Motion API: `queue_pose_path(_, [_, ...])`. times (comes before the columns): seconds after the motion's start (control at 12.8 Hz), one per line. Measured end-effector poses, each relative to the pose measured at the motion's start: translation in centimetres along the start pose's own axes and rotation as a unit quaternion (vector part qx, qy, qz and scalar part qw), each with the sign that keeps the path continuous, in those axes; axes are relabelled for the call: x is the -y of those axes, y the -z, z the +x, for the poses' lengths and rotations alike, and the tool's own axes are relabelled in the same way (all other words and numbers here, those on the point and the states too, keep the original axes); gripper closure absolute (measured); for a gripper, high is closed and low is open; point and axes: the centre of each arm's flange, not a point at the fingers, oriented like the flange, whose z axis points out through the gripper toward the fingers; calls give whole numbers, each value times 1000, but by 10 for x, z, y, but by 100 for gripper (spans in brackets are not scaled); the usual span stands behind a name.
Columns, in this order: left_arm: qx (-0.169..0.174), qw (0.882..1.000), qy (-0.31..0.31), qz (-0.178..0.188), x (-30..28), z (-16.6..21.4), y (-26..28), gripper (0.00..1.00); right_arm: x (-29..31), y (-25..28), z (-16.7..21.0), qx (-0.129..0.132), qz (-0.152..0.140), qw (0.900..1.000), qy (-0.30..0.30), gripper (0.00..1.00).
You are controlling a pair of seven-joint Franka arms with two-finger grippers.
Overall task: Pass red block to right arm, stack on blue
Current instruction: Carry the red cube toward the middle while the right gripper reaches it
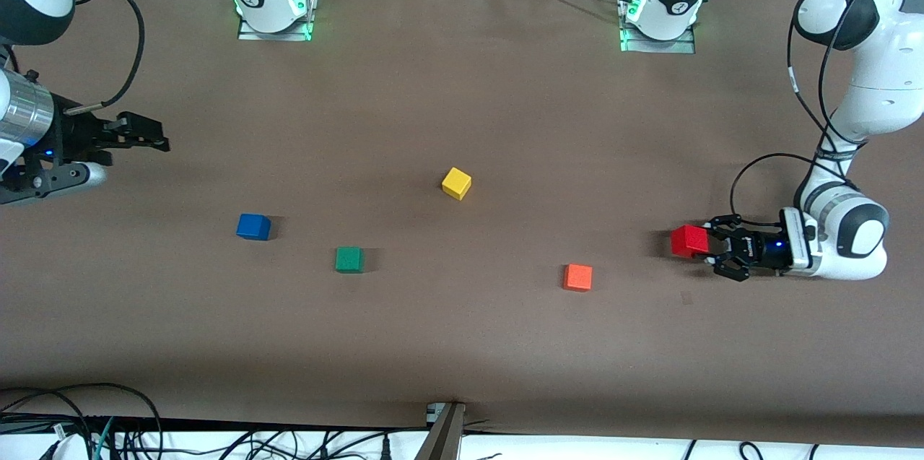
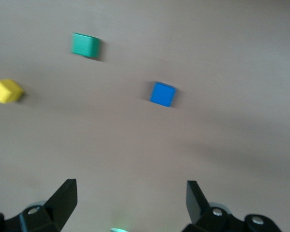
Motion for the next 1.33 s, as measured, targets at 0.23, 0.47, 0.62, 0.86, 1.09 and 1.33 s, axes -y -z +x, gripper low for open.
queue_pose_path(0.23, [-40,999,24,-18,45,25,-104,44,24,-11,18,-22,120,992,-25,0])
queue_pose_path(0.47, [-22,997,71,-29,75,42,-199,44,48,-24,44,-51,250,967,-32,0])
queue_pose_path(0.62, [4,995,101,-28,88,57,-242,44,61,-40,60,-50,327,943,-39,0])
queue_pose_path(0.86, [7,992,124,2,105,88,-298,44,76,-78,85,-30,431,900,-50,0])
queue_pose_path(1.09, [-1,984,176,0,105,105,-361,44,79,-125,111,-38,521,852,-38,0])
queue_pose_path(1.33, [-24,981,192,28,108,136,-418,44,102,-166,130,-66,539,838,-44,0])
